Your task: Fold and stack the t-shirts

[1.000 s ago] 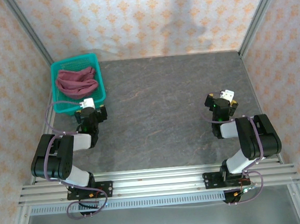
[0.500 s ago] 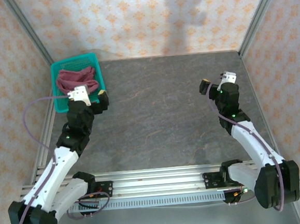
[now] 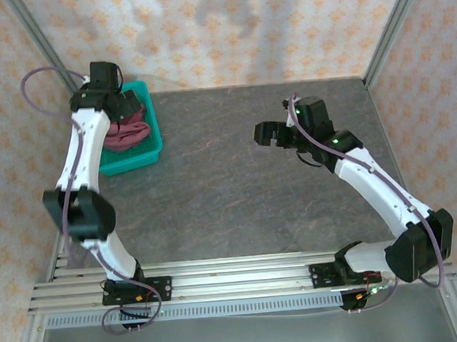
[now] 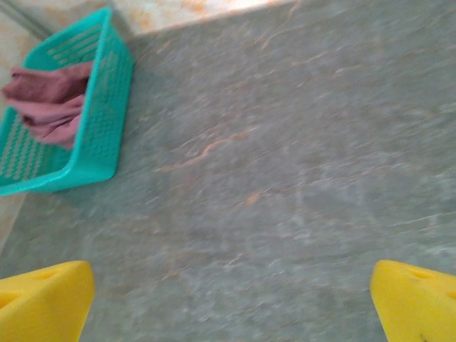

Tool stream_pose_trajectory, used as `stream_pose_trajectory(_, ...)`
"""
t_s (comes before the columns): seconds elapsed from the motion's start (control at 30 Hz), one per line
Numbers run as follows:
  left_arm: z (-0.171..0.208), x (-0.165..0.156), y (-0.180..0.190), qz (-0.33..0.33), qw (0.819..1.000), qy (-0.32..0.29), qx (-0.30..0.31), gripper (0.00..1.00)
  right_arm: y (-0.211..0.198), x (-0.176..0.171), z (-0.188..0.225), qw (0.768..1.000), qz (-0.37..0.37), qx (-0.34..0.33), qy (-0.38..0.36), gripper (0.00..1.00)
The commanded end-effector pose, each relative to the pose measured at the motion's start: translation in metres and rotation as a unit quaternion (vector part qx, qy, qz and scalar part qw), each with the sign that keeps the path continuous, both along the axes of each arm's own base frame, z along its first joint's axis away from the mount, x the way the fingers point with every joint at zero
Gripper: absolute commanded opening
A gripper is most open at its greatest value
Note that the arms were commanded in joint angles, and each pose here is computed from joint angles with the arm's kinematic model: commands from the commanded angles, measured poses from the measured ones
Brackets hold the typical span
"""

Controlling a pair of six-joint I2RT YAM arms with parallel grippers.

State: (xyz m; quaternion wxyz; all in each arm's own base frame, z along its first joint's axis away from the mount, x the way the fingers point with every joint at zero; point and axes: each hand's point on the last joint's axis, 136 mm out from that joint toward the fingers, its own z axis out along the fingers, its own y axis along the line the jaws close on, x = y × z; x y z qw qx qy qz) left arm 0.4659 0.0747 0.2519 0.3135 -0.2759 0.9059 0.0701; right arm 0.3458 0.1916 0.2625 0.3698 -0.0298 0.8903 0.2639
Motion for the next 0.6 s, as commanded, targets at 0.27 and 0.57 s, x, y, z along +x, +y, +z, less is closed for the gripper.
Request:
stream_pose_trajectory(0.27,-0.145,0.03,0.042,0.098,0.981,0.158,-0.052,1.0,0.068,-0.026,0.001,0.993,0.077,0.039,0.081,1.0)
stream_pose_trajectory(0.57,-0.225,0.049,0.031,0.121,0.971,0.175,-0.111,0.96,0.078,-0.024,0.007,0.992,0.083,0.042,0.081,0.99)
